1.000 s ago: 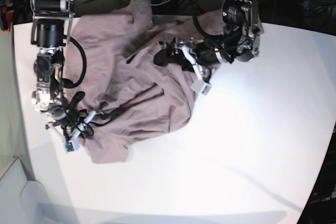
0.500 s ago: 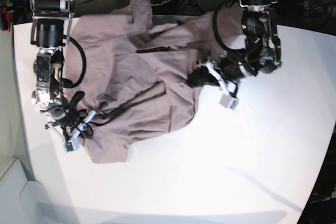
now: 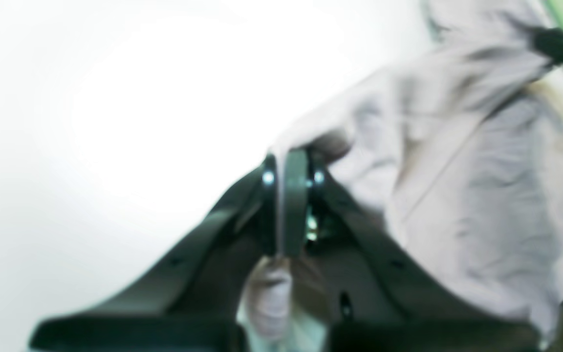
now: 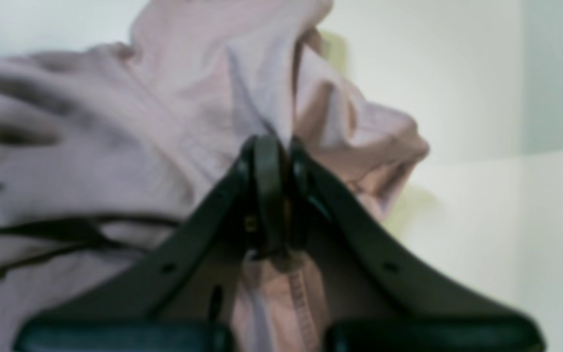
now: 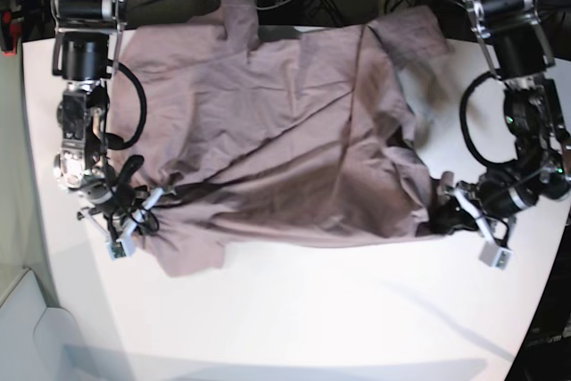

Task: Layout the t-shirt on the table in an organized manner, then fold the t-shirt properly
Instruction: 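Pull the shirt open with both grippers, spreading it across the table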

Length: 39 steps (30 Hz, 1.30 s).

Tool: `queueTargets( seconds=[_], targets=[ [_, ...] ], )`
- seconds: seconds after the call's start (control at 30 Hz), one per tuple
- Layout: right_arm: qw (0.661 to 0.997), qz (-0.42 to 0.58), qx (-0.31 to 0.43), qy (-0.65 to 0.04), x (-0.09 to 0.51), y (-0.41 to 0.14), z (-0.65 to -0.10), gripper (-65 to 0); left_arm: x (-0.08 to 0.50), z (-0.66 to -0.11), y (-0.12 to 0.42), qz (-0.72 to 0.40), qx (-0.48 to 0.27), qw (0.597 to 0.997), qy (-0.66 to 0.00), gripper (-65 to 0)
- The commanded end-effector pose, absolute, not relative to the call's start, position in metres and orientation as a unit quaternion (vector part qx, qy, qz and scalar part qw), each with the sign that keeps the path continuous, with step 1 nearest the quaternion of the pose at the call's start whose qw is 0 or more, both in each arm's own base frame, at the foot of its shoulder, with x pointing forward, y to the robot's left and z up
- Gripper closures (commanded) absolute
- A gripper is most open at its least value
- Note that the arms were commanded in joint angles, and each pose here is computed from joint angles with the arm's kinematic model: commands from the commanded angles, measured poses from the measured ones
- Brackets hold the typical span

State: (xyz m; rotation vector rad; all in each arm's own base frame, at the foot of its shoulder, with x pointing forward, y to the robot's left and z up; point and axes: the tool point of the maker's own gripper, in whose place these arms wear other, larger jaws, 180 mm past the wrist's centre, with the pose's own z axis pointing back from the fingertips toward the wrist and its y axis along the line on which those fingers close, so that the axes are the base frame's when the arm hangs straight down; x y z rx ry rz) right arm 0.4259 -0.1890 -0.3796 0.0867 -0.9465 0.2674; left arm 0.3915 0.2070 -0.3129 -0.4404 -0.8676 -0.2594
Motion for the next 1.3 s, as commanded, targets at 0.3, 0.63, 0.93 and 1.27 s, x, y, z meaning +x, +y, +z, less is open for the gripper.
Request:
queueTargets(
  seconds=[0.3,0.63,0.93,1.27],
  targets=[
    [0.863,0.127,0.042,-0.486,0.441,-0.189,-0.356,0.0,0.449,-0.274,0.268,-0.066,-0.203,0.866,-0.453,-0.3],
    [0.844,0.133,0.034,-0.519,0.456,-0.19,-0.326,0.0,0.487,-0.262,0.207,-0.169,-0.166,0.842,-0.484,-0.2],
    [0.814,0.12,0.009,-0.569,0.461,-0.205,-0.28,0.0,0.519,-0.214,0.211,-0.16,-0.121,0.818,-0.539,-0.2],
    [0.802,0.063,-0.01,-0.593,0.464,-0.248,-0.258,0.0,0.518,-0.13,0.202,-0.209,-0.066,0.757,-0.615,-0.2]
  ],
)
